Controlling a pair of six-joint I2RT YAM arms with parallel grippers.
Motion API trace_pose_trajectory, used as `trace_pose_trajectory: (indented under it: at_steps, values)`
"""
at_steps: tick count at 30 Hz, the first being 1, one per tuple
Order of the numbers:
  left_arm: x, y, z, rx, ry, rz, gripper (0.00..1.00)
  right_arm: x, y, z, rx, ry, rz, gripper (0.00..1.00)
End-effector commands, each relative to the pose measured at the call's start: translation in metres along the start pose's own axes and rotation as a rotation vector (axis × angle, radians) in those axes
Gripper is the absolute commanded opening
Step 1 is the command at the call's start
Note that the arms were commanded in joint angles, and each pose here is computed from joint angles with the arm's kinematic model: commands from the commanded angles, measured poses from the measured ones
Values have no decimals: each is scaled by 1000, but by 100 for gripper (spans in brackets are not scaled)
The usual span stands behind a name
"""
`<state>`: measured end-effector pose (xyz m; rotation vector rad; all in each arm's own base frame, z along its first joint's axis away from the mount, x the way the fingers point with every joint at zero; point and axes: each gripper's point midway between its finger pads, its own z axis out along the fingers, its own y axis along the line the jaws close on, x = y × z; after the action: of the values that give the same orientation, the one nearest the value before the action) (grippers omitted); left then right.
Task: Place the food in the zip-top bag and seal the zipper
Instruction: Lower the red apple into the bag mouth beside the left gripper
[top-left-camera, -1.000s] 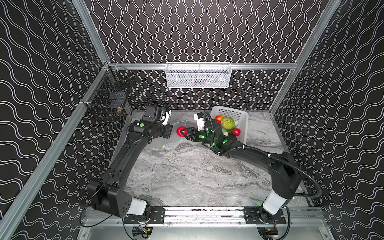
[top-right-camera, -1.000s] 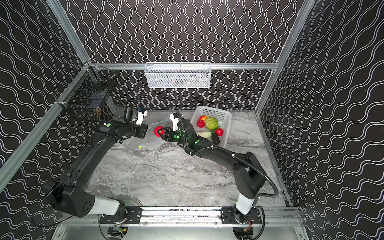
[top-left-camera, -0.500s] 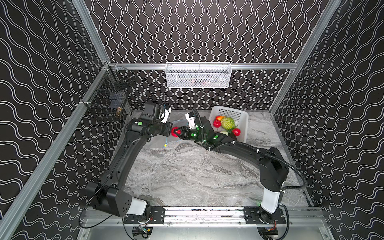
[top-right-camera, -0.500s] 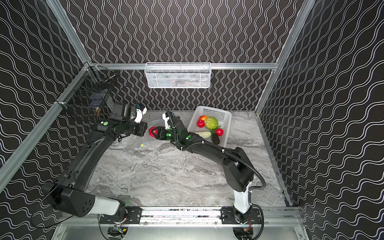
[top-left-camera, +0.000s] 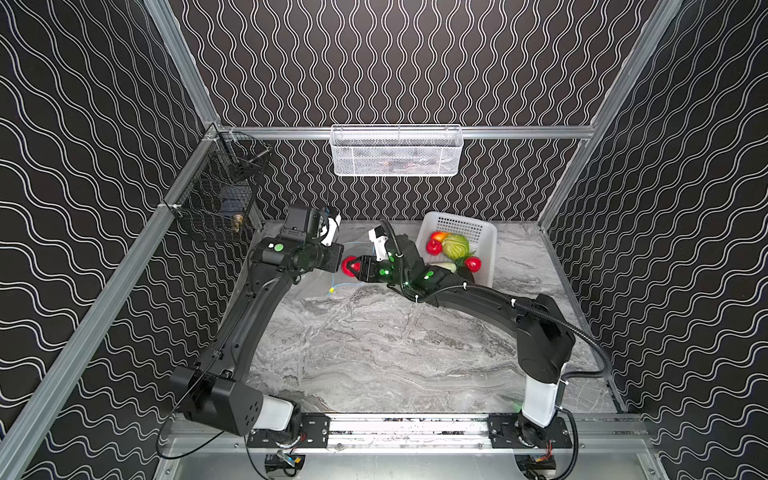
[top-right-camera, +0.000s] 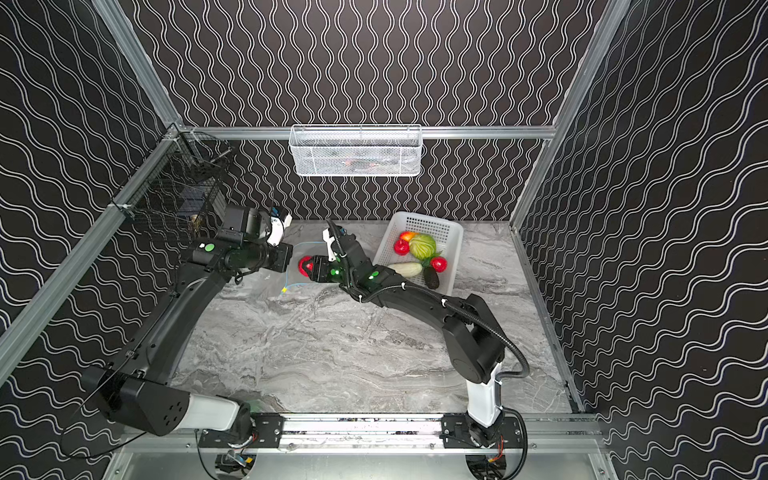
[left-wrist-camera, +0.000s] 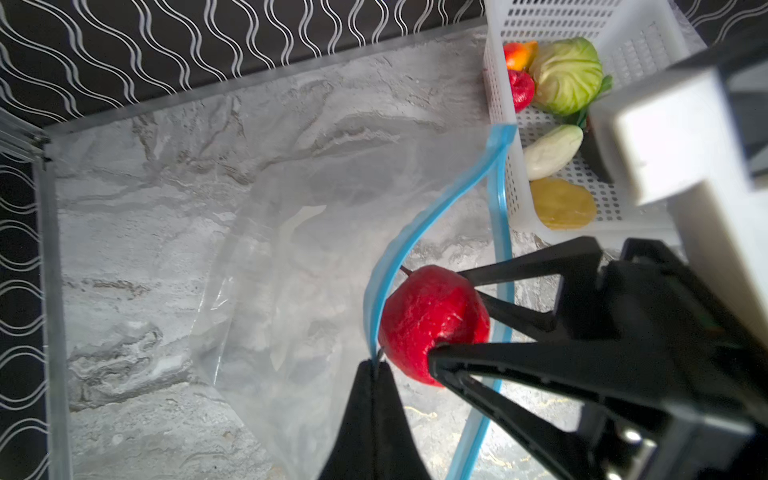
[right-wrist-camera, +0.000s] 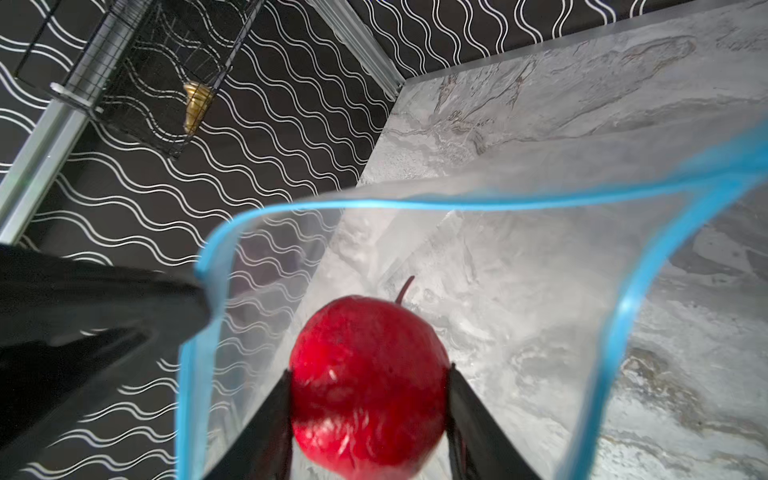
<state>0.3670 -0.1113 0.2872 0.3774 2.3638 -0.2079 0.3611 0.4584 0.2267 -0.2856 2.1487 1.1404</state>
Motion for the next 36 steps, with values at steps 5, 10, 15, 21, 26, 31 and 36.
trace_pose_trajectory:
  at_steps: [5, 10, 15, 21, 26, 31, 36]
  values:
    - [-9, 2, -8, -15, -27, -4, 0, 12, -12, 11, 41, 38, -9, 42]
    - [-11, 1, -9, -7, -33, -6, 0, 10, -13, 10, 64, 34, -16, 45]
    - [-11, -1, -11, 3, -45, -7, 0, 4, -12, 10, 75, 27, -22, 52]
    - [-10, -3, -8, 17, -45, -11, 0, -1, -8, 7, 85, 23, -22, 62]
    - [-8, -5, -4, 29, -43, -20, 0, -4, -5, 4, 75, 16, -31, 72]
    - [-6, -3, -5, 17, -31, -8, 0, -5, -3, 2, 68, 11, -24, 79]
    - [-9, -3, -9, 14, -52, -7, 0, -12, 16, -4, -11, 2, -13, 84]
